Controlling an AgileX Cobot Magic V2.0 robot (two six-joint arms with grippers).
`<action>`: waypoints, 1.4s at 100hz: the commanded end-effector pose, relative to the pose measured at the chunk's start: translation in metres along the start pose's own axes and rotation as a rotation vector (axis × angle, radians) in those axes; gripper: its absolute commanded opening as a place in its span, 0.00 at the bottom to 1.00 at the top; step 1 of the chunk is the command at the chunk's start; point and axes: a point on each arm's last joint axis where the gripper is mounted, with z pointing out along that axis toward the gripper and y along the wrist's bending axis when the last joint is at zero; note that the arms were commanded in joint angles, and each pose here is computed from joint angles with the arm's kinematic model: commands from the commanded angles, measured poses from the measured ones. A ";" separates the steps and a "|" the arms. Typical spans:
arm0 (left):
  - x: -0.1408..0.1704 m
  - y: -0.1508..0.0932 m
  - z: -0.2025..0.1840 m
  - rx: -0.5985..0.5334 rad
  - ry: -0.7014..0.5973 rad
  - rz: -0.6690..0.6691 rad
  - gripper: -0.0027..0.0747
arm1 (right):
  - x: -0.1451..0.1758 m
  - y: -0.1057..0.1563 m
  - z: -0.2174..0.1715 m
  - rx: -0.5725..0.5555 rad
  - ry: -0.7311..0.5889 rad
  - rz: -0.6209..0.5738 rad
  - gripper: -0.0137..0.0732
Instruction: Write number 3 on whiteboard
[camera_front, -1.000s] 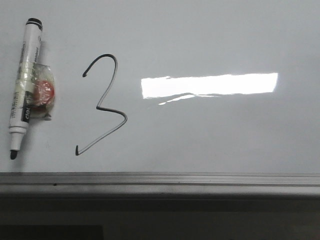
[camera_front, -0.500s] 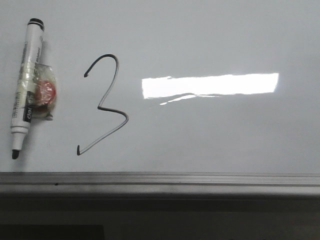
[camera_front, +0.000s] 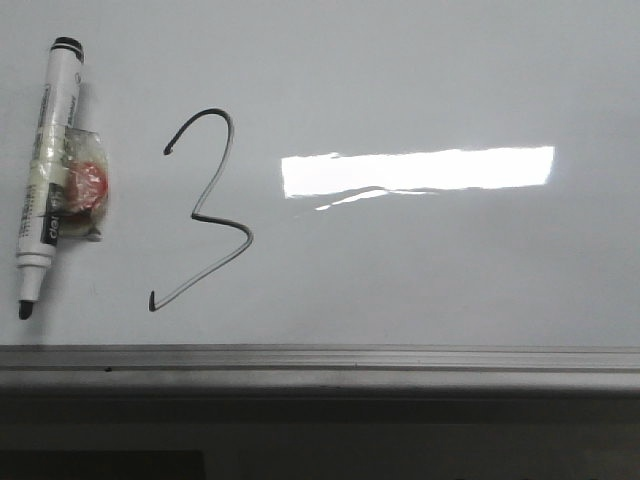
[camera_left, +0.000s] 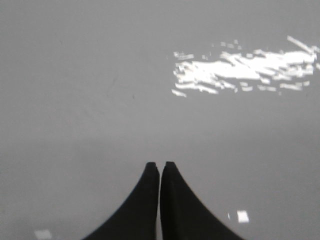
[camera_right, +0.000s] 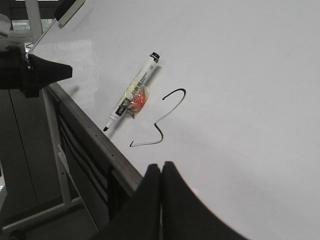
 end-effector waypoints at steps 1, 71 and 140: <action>0.012 0.000 0.001 -0.005 0.034 0.014 0.01 | -0.015 -0.003 0.000 0.028 -0.087 -0.014 0.10; 0.017 0.001 0.000 -0.019 0.093 0.093 0.01 | -0.015 -0.003 0.000 0.029 -0.089 -0.014 0.10; 0.017 0.001 0.000 -0.019 0.093 0.093 0.01 | -0.014 -0.008 -0.001 0.092 -0.076 -0.004 0.10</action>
